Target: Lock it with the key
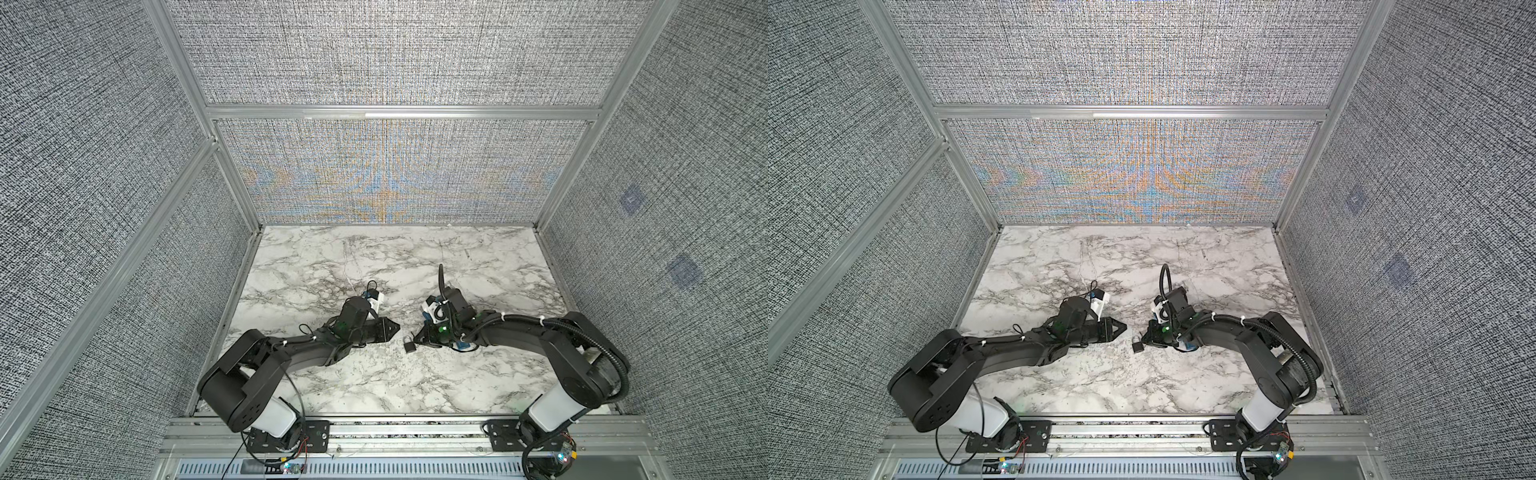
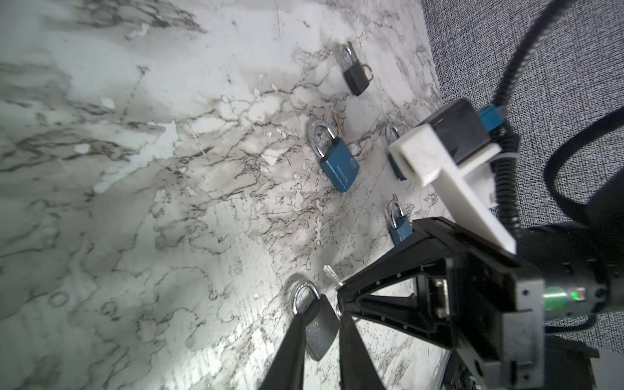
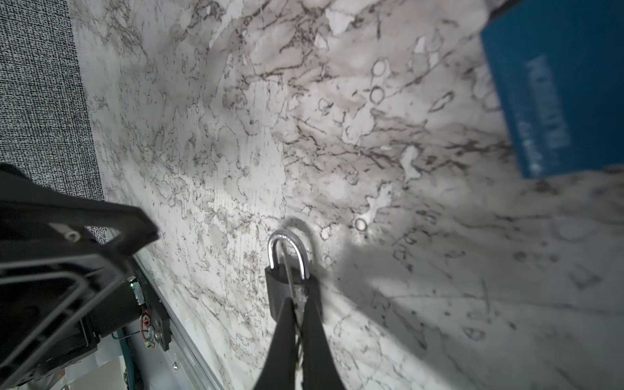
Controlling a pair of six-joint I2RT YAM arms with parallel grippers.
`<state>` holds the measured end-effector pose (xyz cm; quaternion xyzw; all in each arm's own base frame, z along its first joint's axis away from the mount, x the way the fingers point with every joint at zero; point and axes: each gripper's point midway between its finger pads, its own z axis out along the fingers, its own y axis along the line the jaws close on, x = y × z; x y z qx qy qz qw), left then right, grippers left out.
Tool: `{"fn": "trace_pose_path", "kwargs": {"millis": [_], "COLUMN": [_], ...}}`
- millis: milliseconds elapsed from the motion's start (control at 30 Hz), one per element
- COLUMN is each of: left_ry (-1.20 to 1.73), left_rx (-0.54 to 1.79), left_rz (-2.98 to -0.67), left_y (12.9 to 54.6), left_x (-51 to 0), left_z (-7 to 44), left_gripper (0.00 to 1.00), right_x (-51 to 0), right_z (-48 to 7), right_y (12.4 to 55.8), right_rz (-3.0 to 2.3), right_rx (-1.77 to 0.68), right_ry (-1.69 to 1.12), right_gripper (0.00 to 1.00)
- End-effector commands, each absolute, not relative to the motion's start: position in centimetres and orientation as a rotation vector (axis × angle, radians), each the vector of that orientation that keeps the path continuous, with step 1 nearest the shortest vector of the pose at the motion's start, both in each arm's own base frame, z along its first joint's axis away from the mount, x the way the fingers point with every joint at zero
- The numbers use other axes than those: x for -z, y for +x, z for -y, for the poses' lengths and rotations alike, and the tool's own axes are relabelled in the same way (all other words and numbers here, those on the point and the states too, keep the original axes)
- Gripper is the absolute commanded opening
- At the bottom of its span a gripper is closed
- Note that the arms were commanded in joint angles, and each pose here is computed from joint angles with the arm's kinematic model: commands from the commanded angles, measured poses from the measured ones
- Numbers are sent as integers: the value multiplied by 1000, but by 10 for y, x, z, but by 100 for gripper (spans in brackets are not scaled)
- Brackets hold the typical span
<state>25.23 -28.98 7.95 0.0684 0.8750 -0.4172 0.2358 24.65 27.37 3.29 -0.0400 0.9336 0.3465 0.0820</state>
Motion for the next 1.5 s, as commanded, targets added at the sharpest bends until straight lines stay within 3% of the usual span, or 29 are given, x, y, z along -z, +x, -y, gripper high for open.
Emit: {"fn": "trace_pose_path", "kwargs": {"millis": [0,333,567,867,1000,1200,1267,1433,1467], "left_ry": [198,139,104,39,-25,-88,-112,-154,-149], "left_rx": [1048,910,877,707,599,439,366,223,199], "left_rz": [-2394,-2394,-2349,-2209,-2105,-1988,-1965,-1930,-1922], "left_y": [257,266,268,282,293,305,310,321,325], "left_x": [-83,-106,-121,-150,-181,-226,-234,-244,-246], "left_z": [278,257,246,212,190,162,151,133,132], "left_gripper": [23,23,24,26,42,65,81,91,99], "right_x": [-31,-28,-33,-81,-118,-189,-201,-217,-221], "right_z": [-274,-269,-265,-250,-234,-209,-195,-161,-151], "right_y": [249,246,246,262,285,330,342,364,368], "right_rz": [-2782,-2794,-2790,-2690,-2585,-2393,-2339,-2256,-2235], "right_rx": [-1026,-985,-945,-789,-662,-548,-493,-416,-402], "right_ry": [-108,-114,-127,-177,-137,-96,-55,58,95], "right_gripper": [6,12,26,31,40,65,87,98,99]}}
